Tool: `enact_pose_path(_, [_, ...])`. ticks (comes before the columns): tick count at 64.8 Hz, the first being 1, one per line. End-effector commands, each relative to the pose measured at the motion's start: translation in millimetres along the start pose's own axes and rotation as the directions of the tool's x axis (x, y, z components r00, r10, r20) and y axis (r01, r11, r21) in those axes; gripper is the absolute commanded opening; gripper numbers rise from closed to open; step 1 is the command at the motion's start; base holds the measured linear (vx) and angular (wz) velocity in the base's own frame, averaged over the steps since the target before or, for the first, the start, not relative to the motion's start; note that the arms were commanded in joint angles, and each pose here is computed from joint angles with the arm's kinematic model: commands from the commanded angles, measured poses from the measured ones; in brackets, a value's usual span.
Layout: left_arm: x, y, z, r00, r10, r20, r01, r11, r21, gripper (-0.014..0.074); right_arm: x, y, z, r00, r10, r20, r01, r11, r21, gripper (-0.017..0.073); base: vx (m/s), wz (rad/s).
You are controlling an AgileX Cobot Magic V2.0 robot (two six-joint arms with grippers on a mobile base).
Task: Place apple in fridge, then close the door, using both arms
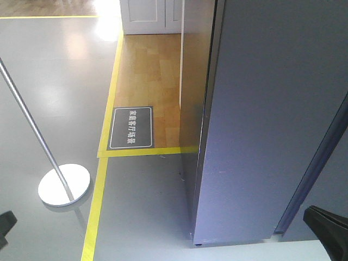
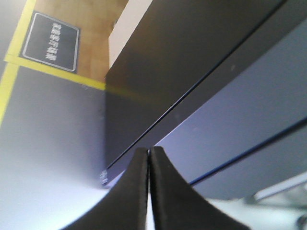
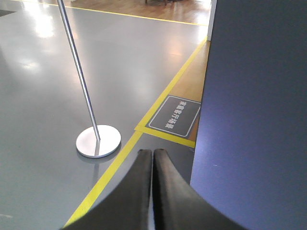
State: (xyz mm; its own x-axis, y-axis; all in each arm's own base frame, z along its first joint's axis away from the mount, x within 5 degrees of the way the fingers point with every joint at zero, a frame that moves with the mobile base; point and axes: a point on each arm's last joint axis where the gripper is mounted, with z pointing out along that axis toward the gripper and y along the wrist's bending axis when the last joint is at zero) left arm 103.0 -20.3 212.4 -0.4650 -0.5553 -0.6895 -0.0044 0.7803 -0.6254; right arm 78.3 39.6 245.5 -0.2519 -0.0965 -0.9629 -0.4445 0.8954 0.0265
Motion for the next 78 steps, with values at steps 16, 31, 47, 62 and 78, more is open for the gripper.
enact_pose_path(16, [-15, -10.4, -2, 0.982, -0.162, 0.091, 0.154, 0.984, 0.089, -0.0006, -11, -0.7, -1, 0.998, 0.034, 0.053, -0.034, 0.999, 0.005, -0.0003, 0.00, 0.00])
enact_pose_path(31, [-14, -10.2, -2, 0.983, -0.162, 0.091, 0.154, 0.984, 0.088, -0.0006, -11, -0.7, -1, 0.998, 0.033, 0.052, -0.034, 0.999, 0.004, -0.0003, 0.00, 0.00])
enact_pose_path(47, [-15, 1.0, -2, 0.991, 0.074, 0.108, -0.068, 0.996, -0.058, -0.0006, -11, -0.7, -1, 0.998, 0.033, 0.052, -0.034, 0.999, 0.004, -0.0003, 0.00, 0.00])
enact_pose_path(62, [-26, 14.6, -6, 0.971, 0.110, 0.213, -0.062, 0.974, -0.220, -0.0006, -11, -0.7, -1, 0.998, 0.033, 0.052, -0.034, 0.999, 0.004, -0.0003, 0.00, 0.00])
enact_pose_path(78, [-31, 20.4, -8, 0.957, 0.099, 0.271, -0.020, 0.960, -0.281, -0.0006, -11, -0.2, -1, 0.998, 0.034, 0.051, -0.033, 0.999, -0.001, -0.0003, 0.00, 0.00])
